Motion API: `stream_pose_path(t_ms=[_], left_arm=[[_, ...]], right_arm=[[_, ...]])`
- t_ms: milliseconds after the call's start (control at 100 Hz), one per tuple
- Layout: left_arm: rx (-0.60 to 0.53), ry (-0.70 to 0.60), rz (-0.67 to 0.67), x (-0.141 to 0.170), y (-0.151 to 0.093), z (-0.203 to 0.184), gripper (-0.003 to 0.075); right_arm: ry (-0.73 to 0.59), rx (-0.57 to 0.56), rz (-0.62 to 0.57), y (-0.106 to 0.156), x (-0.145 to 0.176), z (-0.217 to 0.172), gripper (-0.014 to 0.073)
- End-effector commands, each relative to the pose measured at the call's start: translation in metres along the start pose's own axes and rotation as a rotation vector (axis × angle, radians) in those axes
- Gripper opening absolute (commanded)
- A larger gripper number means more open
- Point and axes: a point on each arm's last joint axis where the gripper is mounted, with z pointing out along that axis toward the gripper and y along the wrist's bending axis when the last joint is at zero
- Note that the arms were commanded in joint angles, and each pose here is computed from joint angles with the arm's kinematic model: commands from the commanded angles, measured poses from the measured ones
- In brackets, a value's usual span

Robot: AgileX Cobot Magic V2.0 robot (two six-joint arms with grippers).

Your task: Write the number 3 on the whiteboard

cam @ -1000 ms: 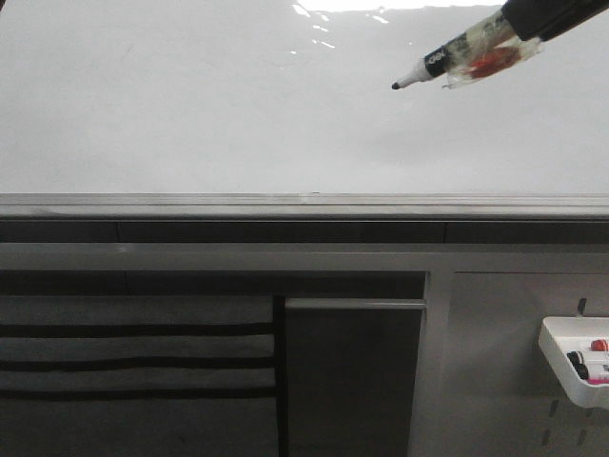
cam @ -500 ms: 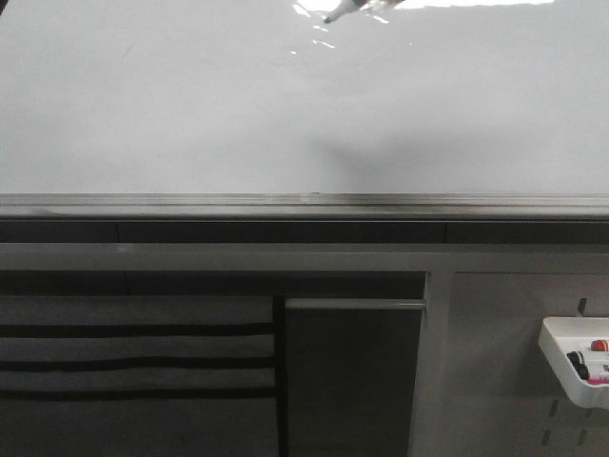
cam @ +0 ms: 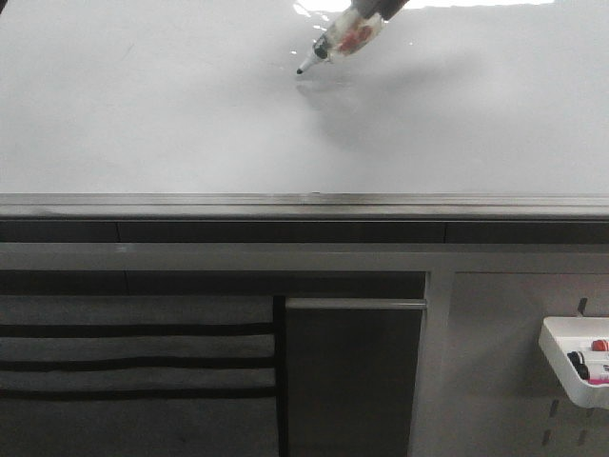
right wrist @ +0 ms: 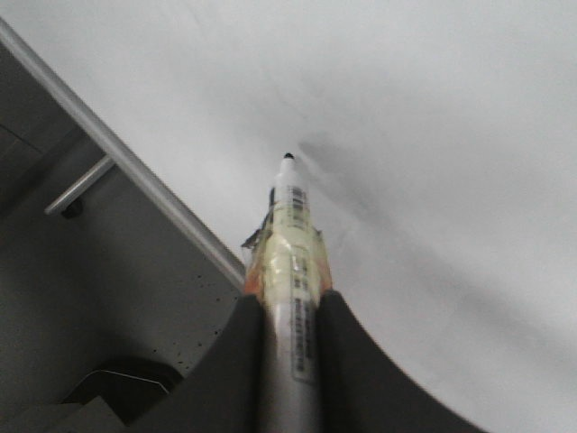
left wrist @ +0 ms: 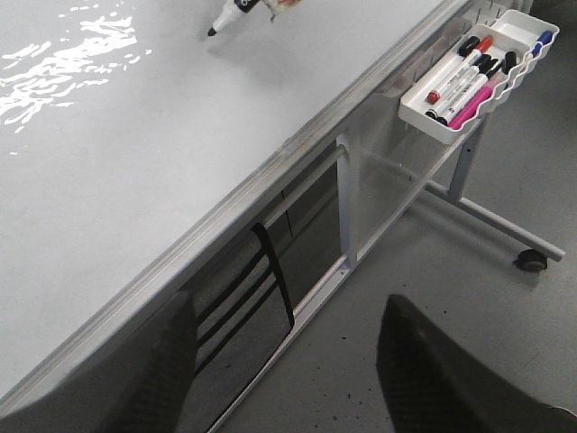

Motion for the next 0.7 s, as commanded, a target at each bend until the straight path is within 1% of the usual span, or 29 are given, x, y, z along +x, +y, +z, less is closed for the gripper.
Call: stream_pose_path(t_ms=[0,80,180,270,340,430,540,590,690], left_arm=[[-0.034,-0.079,-0.03,-0.012,0.003,-0.007,0.041],[-0.034,-0.079,-0.03,-0.012,0.003,-0.007,0.041],[-0.034,-0.079,-0.03,-0.012,0.003,-0.007,0.041],[-0.034,-0.079,-0.03,-0.012,0.003,-0.007,0.041],[-0.034,-0.079,-0.03,-0.012,0.003,-0.007,0.041],[-0.034,-0.079,-0.03,-0.012,0.003,-0.007,0.041],[-0.034,-0.079,-0.03,-0.012,0.003,-0.007,0.041],[-0.034,-0.079,-0.03,-0.012,0.003,-0.007,0.041],[-0.034,-0.079,-0.03,-0.012,0.003,-0.007,0.041]], right_arm=[[-0.14,0.067,-0.02,-0.002,-0.017,-0.021,-0.0048],[-0.138,0.093,-0.018,-0.01,-0.016,-0.02,-0.0048],[-0.126,0.111,0.04,-0.02,-0.012,-0.026,-0.0048],[-0.048,0.102,0.029,-0.02,-0.004,-0.029,-0.0048],[-0.021,0.09,0.036,-0.019,0.002,-0.026,-0.0048],[-0.028,0.056,0.044,-0.01,0.005,-0.011,-0.0048],[-0.061,0.055,0.027,-0.004,0.0,0.008,-0.0048],[-0.083,0.066,0.03,-0.005,-0.003,0.01,-0.0048],[-0.08,0.069,0.037,-0.009,-0.004,0.006,-0.0048]])
